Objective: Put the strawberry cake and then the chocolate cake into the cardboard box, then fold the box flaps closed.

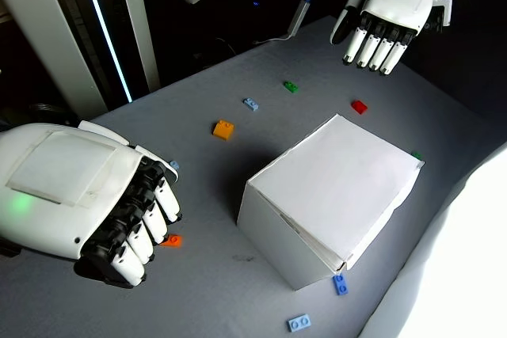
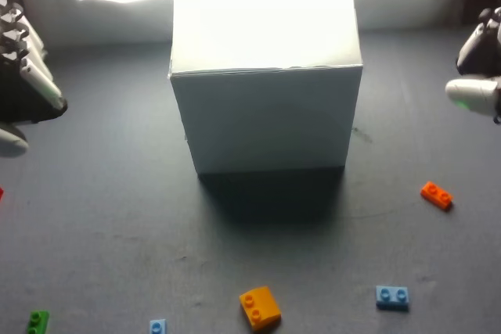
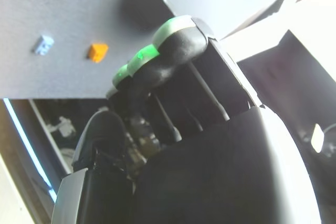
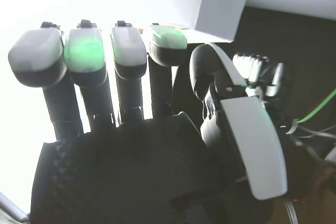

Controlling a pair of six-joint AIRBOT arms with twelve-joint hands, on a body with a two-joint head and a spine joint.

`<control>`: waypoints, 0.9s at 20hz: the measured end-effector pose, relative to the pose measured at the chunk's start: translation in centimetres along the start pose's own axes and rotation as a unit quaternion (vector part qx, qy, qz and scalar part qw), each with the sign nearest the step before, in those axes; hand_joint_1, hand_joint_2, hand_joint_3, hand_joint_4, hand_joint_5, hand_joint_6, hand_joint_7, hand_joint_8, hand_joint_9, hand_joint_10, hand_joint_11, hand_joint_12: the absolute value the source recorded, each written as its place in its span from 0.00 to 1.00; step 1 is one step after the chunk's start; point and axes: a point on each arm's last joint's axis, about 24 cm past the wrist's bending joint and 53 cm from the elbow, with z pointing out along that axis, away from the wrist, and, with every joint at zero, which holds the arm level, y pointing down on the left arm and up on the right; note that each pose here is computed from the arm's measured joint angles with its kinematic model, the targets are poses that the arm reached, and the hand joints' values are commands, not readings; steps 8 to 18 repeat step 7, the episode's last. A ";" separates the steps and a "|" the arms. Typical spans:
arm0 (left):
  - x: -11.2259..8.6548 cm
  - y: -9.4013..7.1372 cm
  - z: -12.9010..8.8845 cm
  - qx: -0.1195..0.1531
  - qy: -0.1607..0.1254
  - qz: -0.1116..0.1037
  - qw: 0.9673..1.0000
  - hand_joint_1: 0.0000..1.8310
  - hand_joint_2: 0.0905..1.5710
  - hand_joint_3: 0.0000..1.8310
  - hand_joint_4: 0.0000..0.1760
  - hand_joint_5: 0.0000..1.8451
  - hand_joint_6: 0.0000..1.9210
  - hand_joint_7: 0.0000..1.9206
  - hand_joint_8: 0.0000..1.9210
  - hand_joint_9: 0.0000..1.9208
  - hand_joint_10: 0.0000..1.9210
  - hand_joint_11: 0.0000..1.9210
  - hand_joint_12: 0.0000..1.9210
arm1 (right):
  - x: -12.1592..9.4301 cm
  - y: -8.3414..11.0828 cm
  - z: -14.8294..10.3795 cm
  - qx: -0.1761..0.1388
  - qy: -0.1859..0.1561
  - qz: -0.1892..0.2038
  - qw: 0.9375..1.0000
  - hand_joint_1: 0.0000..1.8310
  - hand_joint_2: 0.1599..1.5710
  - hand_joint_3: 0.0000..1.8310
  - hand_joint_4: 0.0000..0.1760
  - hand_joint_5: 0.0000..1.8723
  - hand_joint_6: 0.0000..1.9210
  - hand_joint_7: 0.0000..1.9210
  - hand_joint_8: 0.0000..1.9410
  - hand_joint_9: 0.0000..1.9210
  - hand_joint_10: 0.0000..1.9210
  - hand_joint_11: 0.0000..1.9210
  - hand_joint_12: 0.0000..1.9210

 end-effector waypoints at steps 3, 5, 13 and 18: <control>-1.6 -0.6 -0.3 0.006 -0.018 0.004 1.000 0.10 0.92 0.00 0.00 0.43 0.94 0.52 0.93 0.53 1.00 0.47 1.00 | 0.2 -0.5 0.2 0.002 0.005 -0.015 1.000 0.02 0.94 0.00 0.00 0.56 0.99 0.63 0.96 0.63 1.00 0.57 1.00; -2.4 -0.8 -0.4 0.009 -0.032 0.005 0.999 0.08 0.92 0.00 0.00 0.43 0.93 0.51 0.91 0.52 1.00 0.46 1.00 | 0.4 -0.7 0.3 0.003 0.007 -0.020 1.000 0.04 0.93 0.00 0.00 0.56 0.97 0.63 0.96 0.64 1.00 0.56 1.00; -2.0 -0.6 -0.5 0.006 -0.023 0.007 1.000 0.07 0.92 0.00 0.00 0.44 0.93 0.51 0.90 0.52 1.00 0.46 1.00 | 0.5 -0.6 0.5 -0.001 0.008 -0.031 0.999 0.04 0.93 0.00 0.00 0.57 0.97 0.63 0.96 0.64 1.00 0.57 1.00; -2.0 -0.6 -0.5 0.006 -0.023 0.007 1.000 0.07 0.92 0.00 0.00 0.44 0.93 0.51 0.90 0.52 1.00 0.46 1.00 | 0.5 -0.6 0.5 -0.001 0.008 -0.031 0.999 0.04 0.93 0.00 0.00 0.57 0.97 0.63 0.96 0.64 1.00 0.57 1.00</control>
